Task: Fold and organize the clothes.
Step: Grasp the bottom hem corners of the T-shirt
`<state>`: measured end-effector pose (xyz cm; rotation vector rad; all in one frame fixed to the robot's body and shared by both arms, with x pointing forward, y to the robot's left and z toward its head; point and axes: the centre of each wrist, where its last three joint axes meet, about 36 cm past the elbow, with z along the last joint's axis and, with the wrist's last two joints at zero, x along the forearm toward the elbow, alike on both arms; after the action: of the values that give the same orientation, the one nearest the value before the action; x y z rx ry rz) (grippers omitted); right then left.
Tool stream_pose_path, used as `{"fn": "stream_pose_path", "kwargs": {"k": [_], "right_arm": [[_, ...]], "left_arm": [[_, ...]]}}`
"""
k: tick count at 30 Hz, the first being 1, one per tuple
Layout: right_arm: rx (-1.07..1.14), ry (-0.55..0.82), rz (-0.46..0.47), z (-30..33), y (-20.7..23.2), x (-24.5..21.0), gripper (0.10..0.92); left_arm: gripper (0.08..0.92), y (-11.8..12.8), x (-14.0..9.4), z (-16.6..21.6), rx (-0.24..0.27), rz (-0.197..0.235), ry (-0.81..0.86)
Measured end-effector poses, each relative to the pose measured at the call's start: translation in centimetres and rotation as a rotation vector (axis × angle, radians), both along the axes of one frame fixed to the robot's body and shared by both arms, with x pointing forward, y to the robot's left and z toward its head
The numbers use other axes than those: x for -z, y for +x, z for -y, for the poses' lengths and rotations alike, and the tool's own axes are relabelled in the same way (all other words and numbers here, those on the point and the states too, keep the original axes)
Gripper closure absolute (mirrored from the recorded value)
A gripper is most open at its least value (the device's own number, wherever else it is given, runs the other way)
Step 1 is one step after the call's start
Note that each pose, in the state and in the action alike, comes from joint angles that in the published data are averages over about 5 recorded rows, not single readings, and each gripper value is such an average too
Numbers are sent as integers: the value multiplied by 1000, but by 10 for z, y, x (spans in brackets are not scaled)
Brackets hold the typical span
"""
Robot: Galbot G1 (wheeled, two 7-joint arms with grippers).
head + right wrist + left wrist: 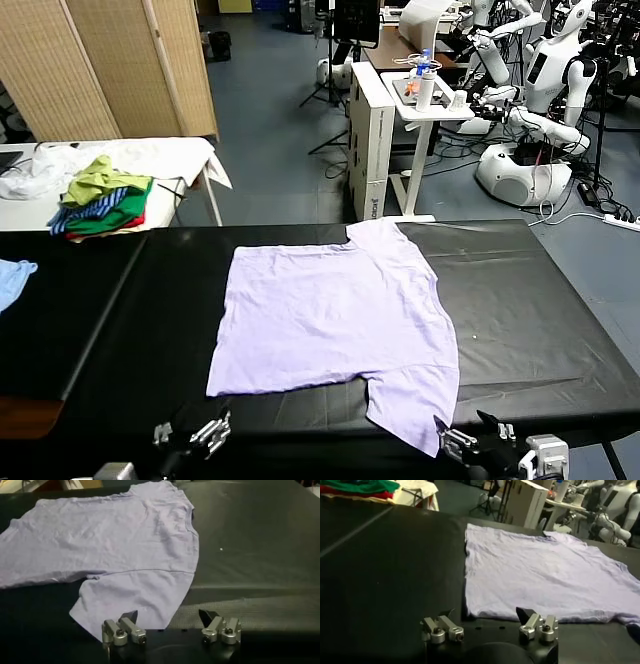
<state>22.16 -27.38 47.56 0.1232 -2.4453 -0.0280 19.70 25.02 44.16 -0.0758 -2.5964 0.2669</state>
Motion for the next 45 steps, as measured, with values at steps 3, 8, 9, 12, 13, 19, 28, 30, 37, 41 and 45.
{"fn": "stream_pose_path", "kwargs": {"k": [3, 8, 9, 12, 13, 19, 28, 30, 37, 41, 45], "right_arm": [[4, 3, -6, 0, 0, 3, 115], [11, 10, -21, -1, 0, 8, 151], [13, 10, -24, -1, 0, 9, 179], [19, 11, -31, 0, 0, 12, 285], [20, 12, -33, 0, 0, 13, 333], [22, 20, -45, -2, -1, 16, 637], [20, 25, -55, -2, -2, 18, 882], [19, 26, -56, -2, -4, 17, 883], [19, 7, -58, -3, -12, 6, 883], [22, -3, -66, -5, -21, -4, 883], [17, 0, -79, -8, -29, -9, 883]], "left_arm": [[92, 3, 4, 0, -8, -2, -5], [92, 12, 15, -2, -24, -4, -9], [92, 13, 17, -3, -27, -5, -9], [92, 17, 22, -5, -35, -7, -7], [92, 18, 24, -6, -37, -8, -6], [197, 21, 29, -7, -41, -13, -6], [563, 21, 31, -7, -42, -13, -6], [648, 21, 31, -7, -43, -13, -6], [807, 17, 28, -5, -44, -12, -5], [852, 12, 24, -3, -50, -12, 6], [854, 4, 17, -2, -57, -17, 19]]}}
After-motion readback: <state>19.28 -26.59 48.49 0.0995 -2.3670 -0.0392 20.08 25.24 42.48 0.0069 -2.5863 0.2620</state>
